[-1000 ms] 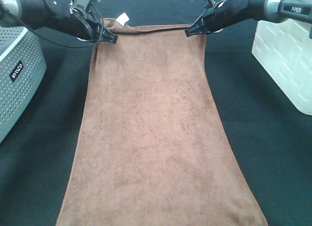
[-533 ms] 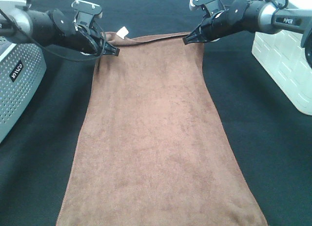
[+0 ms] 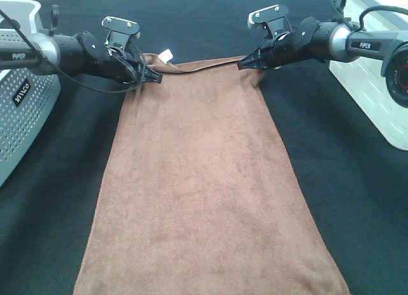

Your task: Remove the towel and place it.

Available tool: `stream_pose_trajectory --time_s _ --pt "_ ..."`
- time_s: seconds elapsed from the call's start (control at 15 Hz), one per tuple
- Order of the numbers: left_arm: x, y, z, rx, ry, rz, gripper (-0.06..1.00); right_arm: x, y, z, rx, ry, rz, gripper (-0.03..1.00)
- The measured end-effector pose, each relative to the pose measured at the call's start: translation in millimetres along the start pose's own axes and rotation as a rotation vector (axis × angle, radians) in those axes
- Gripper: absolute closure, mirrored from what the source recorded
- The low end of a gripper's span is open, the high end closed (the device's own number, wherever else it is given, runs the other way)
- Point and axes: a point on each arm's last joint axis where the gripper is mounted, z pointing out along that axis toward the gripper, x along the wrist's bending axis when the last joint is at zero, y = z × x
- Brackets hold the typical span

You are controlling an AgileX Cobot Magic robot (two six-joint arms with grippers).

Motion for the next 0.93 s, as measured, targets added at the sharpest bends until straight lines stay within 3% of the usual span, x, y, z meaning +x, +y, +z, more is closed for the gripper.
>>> stream_pose_trajectory --time_s 0.2,0.33,0.47,0.73,0.93 --pt "0 -2 6 -0.008 0.003 -0.001 0.84 -5 -3 3 -0.013 -0.018 0.012 0.74" --pt "2 -1 6 -0.028 0.019 0.000 0.67 -5 -12 9 0.000 -0.018 0.017 0.63" --pt "3 -1 6 -0.031 0.023 0.008 0.56 -8 -15 11 -0.005 -0.028 0.032 0.61" --pt "5 0 7 -0.045 0.037 0.009 0.53 -11 -15 11 -0.020 -0.024 0.113 0.38" --pt "5 -11 13 -0.025 0.036 0.017 0.52 -9 -17 11 0.006 0.000 0.121 0.34"
